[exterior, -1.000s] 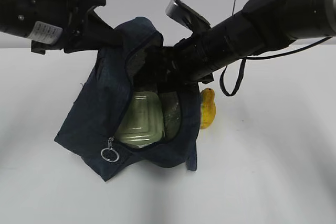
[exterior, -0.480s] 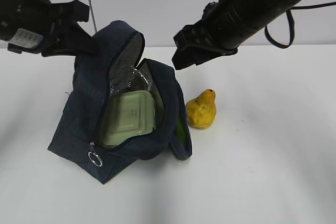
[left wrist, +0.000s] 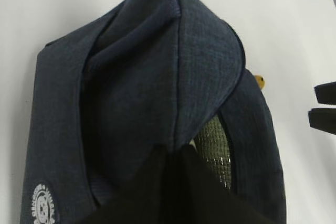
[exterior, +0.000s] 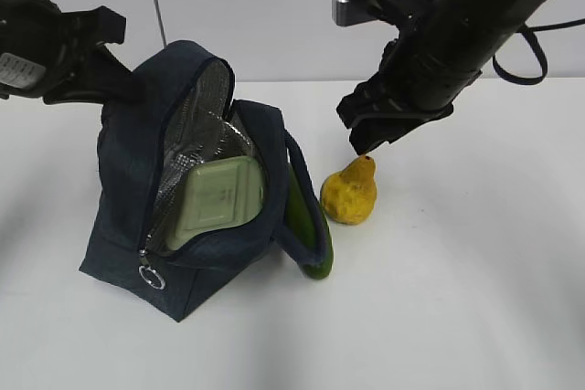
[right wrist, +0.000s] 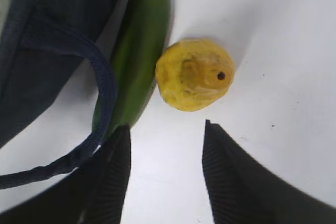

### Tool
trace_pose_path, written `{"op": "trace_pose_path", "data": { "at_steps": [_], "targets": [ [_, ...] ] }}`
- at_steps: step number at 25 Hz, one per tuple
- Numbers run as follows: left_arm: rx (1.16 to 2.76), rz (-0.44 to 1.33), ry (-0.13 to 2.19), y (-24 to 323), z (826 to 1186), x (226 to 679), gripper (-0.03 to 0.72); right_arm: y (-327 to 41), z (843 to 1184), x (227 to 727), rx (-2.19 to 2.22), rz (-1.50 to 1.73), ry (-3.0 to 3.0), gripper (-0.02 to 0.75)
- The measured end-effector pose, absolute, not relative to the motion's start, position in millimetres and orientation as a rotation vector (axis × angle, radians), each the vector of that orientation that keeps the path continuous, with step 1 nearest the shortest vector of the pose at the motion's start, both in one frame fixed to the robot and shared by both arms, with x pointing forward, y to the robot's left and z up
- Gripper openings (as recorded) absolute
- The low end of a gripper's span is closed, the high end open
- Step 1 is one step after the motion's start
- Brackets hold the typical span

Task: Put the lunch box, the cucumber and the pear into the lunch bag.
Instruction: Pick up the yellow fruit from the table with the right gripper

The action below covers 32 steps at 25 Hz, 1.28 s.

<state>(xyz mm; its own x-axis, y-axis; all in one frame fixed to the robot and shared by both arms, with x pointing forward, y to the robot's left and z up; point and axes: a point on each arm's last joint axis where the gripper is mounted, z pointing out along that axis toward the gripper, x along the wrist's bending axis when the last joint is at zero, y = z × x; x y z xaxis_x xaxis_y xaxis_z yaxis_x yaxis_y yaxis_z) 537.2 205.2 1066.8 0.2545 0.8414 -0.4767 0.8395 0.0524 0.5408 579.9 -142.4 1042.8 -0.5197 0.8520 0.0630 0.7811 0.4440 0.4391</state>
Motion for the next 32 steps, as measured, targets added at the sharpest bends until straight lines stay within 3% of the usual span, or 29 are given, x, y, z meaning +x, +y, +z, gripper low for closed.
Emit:
{"op": "trace_pose_path", "data": {
  "at_steps": [10, 20, 32],
  "targets": [
    [1.767, -0.023, 1.581, 205, 1057, 542, 0.003, -136, 1002, 599, 1.503, 0.574, 2.519, 0.475],
    [1.769, -0.024, 1.582, 205, 1056, 542, 0.003, -141, 975, 614, 1.567, 0.52, 2.467, 0.477],
    [1.77, -0.024, 1.582, 205, 1056, 542, 0.003, -136, 979, 621, 1.581, 0.614, 2.421, 0.433]
  ]
}}
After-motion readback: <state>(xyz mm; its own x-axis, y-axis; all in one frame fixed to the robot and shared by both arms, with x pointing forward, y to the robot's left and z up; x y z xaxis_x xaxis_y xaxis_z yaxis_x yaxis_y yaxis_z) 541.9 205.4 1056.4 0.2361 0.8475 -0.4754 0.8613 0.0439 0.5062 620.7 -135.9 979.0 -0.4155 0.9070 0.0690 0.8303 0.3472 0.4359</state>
